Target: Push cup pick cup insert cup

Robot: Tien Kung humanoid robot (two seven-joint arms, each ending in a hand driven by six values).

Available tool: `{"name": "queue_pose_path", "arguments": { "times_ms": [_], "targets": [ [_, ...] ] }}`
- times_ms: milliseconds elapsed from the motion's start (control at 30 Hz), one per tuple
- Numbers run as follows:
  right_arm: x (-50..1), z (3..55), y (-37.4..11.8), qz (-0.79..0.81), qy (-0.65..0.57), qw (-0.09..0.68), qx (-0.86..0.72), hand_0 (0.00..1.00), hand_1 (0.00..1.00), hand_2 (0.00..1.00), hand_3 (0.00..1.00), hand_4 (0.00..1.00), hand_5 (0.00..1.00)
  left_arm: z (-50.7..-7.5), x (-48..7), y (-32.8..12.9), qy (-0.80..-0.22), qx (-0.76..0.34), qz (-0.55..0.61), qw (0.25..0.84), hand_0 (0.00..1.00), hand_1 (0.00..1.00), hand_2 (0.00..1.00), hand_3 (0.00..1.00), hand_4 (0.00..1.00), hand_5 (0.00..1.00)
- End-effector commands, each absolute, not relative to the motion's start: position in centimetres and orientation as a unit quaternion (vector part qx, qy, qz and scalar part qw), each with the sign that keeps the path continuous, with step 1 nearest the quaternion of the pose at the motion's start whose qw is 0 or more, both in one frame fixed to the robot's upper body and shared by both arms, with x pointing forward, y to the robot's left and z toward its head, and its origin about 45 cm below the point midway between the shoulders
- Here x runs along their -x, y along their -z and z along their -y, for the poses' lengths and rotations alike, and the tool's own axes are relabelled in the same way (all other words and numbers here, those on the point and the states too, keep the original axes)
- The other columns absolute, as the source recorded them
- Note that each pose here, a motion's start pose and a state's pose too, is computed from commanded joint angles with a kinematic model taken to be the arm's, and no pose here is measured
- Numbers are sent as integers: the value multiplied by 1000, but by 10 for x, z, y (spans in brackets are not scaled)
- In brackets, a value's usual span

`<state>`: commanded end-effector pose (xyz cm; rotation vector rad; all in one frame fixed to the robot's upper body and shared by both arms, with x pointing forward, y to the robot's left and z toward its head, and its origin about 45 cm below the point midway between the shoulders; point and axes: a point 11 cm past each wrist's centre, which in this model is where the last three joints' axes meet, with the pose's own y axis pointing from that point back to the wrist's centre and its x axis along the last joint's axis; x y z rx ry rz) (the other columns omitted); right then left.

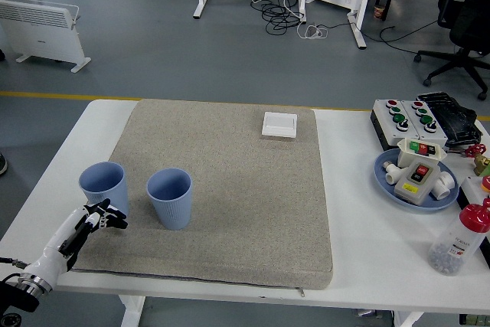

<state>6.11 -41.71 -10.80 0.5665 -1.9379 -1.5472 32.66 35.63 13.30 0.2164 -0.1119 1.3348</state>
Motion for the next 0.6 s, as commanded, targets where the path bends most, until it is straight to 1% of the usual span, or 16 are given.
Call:
{"name": "queue_pose_path", "arguments": {
  "times_ms": [367, 400, 600],
  "targets": [
    [-61, 417, 108, 728, 582, 295, -213, 735, 675, 712, 600, 158, 477, -358, -334, -132, -617, -107, 54, 778, 628, 509, 485, 464, 546, 998],
    [-61, 417, 108, 728, 582, 295, -213, 734, 675, 711, 600, 159, 478, -358, -334, -132, -617, -108, 54, 778, 648, 515, 485, 465, 545, 998],
    [-62, 416, 108, 727, 582, 295, -214, 735, 675, 712, 600, 158, 477, -358, -340, -133, -617, -109, 55, 777, 659, 517, 487, 465, 544, 998]
  ]
}}
